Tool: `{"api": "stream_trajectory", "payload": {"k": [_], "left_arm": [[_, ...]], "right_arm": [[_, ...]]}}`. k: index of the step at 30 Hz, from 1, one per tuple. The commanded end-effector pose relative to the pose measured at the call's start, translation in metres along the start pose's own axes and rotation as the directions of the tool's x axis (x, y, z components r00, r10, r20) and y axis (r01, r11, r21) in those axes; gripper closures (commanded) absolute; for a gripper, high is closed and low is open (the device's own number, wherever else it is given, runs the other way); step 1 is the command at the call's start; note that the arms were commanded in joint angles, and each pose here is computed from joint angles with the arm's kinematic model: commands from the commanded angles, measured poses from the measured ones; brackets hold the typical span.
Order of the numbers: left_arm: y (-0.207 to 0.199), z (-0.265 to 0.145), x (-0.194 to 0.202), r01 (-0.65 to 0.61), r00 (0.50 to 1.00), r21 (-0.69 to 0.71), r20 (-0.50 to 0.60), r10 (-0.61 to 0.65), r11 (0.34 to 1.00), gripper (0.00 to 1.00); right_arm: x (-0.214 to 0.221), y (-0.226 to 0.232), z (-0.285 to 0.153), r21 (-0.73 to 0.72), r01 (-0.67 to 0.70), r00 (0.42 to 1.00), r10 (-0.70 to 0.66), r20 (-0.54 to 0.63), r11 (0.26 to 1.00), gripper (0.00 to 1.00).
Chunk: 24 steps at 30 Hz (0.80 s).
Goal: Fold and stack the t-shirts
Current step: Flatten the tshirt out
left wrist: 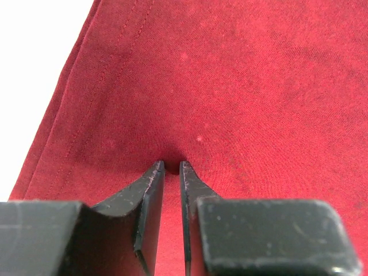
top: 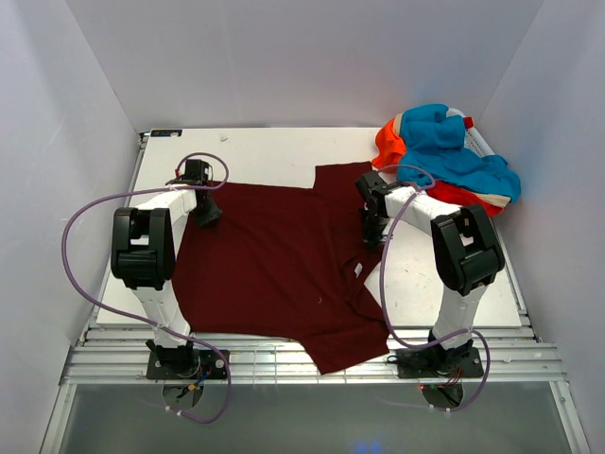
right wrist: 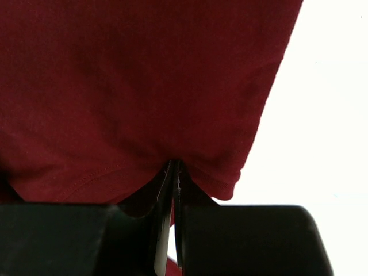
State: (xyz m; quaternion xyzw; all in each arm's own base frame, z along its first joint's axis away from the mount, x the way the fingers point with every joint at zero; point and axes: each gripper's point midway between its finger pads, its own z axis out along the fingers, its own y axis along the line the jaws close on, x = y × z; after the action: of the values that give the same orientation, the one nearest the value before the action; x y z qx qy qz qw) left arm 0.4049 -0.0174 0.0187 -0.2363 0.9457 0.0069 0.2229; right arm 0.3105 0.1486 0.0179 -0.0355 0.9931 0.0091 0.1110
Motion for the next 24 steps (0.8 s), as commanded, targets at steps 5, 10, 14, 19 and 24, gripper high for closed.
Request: {"api": "stream_trajectory", "payload": {"k": [5, 10, 14, 19, 24], "left_arm": [[0.025, 0.011, 0.036, -0.022, 0.996, -0.072, -0.089, 0.016, 0.997, 0.72], [0.034, 0.006, 0.044, -0.023, 0.996, -0.093, -0.089, 0.015, 0.995, 0.72], [0.041, 0.004, 0.047, -0.029, 0.996, -0.116, -0.084, 0.02, 0.993, 0.72], [0.046, 0.001, 0.047, -0.03, 0.997, -0.136, -0.076, 0.02, 0.99, 0.72], [0.054, -0.007, 0.042, -0.02, 0.999, -0.164, -0.049, 0.012, 0.986, 0.72]], "right_arm": [[-0.003, -0.025, 0.011, 0.166, 0.046, 0.997, -0.036, -0.063, 0.985, 0.92], [-0.029, -0.033, 0.011, 0.232, 0.071, 0.997, -0.061, -0.05, 0.97, 0.92], [-0.046, -0.032, 0.012, 0.244, 0.086, 0.996, -0.08, -0.035, 0.966, 0.92], [-0.066, -0.031, 0.006, 0.255, 0.103, 0.994, -0.109, 0.011, 0.962, 0.92], [-0.09, -0.034, -0.013, 0.285, 0.099, 0.988, -0.128, 0.086, 0.953, 0.92]]}}
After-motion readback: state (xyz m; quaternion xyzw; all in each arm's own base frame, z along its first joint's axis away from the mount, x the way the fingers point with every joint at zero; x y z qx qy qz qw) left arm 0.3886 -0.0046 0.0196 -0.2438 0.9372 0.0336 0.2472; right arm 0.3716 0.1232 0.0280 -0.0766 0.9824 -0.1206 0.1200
